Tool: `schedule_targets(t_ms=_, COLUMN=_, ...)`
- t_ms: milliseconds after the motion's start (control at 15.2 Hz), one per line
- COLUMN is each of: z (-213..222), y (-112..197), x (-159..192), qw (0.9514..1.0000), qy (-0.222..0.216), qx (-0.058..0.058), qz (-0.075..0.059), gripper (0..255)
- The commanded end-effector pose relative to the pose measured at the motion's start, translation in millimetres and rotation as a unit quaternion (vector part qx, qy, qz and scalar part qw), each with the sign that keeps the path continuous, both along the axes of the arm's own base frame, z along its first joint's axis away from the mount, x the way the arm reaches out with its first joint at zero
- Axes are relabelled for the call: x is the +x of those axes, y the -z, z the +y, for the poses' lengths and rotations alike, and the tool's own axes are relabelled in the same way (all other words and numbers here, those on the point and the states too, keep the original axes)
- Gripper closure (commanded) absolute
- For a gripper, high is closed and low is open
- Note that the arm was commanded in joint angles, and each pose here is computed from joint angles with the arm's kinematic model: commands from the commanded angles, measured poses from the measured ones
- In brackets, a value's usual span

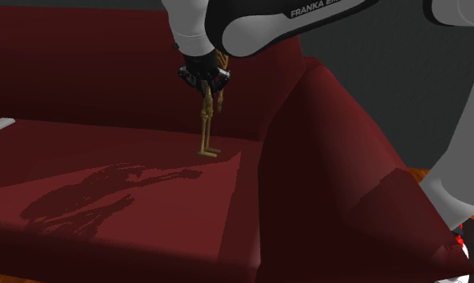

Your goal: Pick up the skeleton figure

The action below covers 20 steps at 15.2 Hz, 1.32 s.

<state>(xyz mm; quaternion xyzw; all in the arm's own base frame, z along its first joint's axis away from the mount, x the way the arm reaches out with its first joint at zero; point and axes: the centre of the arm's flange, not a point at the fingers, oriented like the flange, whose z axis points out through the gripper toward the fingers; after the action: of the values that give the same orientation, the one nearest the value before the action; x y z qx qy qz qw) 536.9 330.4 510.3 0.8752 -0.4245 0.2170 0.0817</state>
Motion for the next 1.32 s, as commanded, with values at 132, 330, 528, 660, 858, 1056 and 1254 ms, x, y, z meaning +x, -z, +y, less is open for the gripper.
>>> schedule_targets(t_ms=132, z=0.1, y=0.4, x=0.1, qw=1.0000, qy=0.000, qx=0.000, qz=0.000, gripper=255)
schedule_targets(t_ms=330, z=0.2, y=-4.6, x=-0.6, qw=1.0000, qy=0.000, qx=0.000, qz=0.000, gripper=255)
schedule_targets(t_ms=528, z=0.2, y=-20.5, x=-0.6, qw=1.0000, qy=0.000, qx=0.000, qz=0.000, gripper=255)
schedule_targets(t_ms=660, z=0.2, y=-31.1, x=-0.6, qw=1.0000, qy=0.000, qx=0.000, qz=0.000, gripper=255)
schedule_targets(t_ms=858, z=0.2, y=-46.9, x=-0.6, qw=1.0000, qy=0.000, qx=0.000, qz=0.000, gripper=255)
schedule_targets(t_ms=1056, z=0.2, y=-62.7, x=-0.6, qw=1.0000, qy=0.000, qx=0.000, qz=0.000, gripper=255)
schedule_targets(t_ms=1254, z=0.2, y=-78.6, x=-0.6, qw=1.0000, qy=0.000, qx=0.000, qz=0.000, gripper=255)
